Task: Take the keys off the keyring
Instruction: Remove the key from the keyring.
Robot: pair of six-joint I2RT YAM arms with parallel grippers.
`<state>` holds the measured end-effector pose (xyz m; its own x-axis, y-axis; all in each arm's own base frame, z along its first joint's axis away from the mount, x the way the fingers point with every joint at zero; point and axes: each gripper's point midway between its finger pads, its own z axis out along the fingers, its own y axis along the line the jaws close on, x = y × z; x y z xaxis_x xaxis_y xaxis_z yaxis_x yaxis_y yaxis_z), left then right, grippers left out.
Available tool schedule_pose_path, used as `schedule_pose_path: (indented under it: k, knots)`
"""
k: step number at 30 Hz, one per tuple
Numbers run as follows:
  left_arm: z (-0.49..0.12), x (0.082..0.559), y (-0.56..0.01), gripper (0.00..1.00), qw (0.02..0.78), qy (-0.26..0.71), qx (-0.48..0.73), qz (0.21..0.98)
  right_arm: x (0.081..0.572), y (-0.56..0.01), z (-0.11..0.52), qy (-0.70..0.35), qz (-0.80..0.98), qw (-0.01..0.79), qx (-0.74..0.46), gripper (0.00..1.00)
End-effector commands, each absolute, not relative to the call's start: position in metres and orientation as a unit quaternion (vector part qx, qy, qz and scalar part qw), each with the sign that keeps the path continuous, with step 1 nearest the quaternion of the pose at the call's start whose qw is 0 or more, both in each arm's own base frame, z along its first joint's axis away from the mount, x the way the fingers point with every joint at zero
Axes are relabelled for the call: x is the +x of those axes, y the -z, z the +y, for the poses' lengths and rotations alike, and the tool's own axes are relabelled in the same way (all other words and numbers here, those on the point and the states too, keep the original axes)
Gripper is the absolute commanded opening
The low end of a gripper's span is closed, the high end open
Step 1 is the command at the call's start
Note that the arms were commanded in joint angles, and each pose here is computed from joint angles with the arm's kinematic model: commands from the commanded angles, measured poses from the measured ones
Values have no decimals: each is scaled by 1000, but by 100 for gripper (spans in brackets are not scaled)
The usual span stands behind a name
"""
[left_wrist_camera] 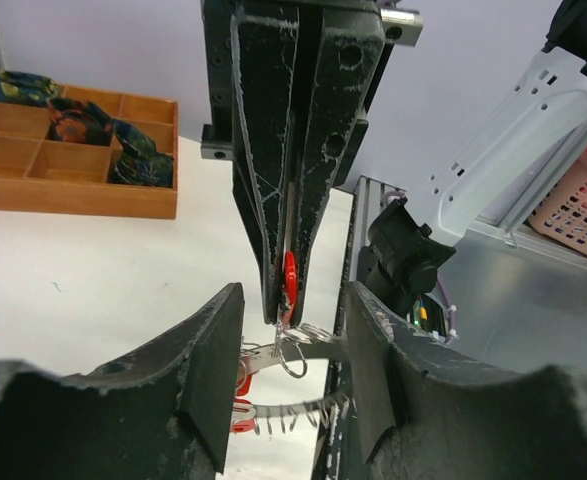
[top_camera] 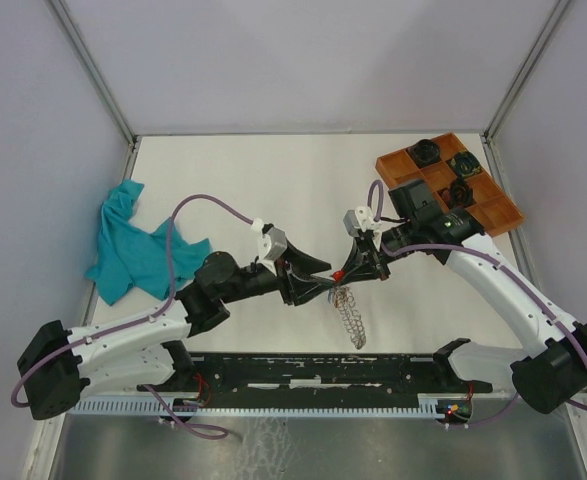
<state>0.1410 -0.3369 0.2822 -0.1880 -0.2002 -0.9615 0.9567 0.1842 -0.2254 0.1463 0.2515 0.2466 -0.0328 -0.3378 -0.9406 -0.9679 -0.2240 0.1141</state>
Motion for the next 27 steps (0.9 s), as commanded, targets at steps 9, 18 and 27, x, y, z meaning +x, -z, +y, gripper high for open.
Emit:
schedule_pose_path:
  k: [9, 18, 27]
  knots:
    - [-353, 141, -296, 36, 541, 558, 329, 536, 150, -271, 259, -483, 491, 361, -629, 1]
    - [-351, 145, -301, 31, 548, 557, 316, 537, 150, -269, 260, -482, 491, 360, -630, 1]
    - [-350, 144, -304, 24, 550, 558, 314, 536, 150, -269, 260, -482, 492, 360, -630, 1]
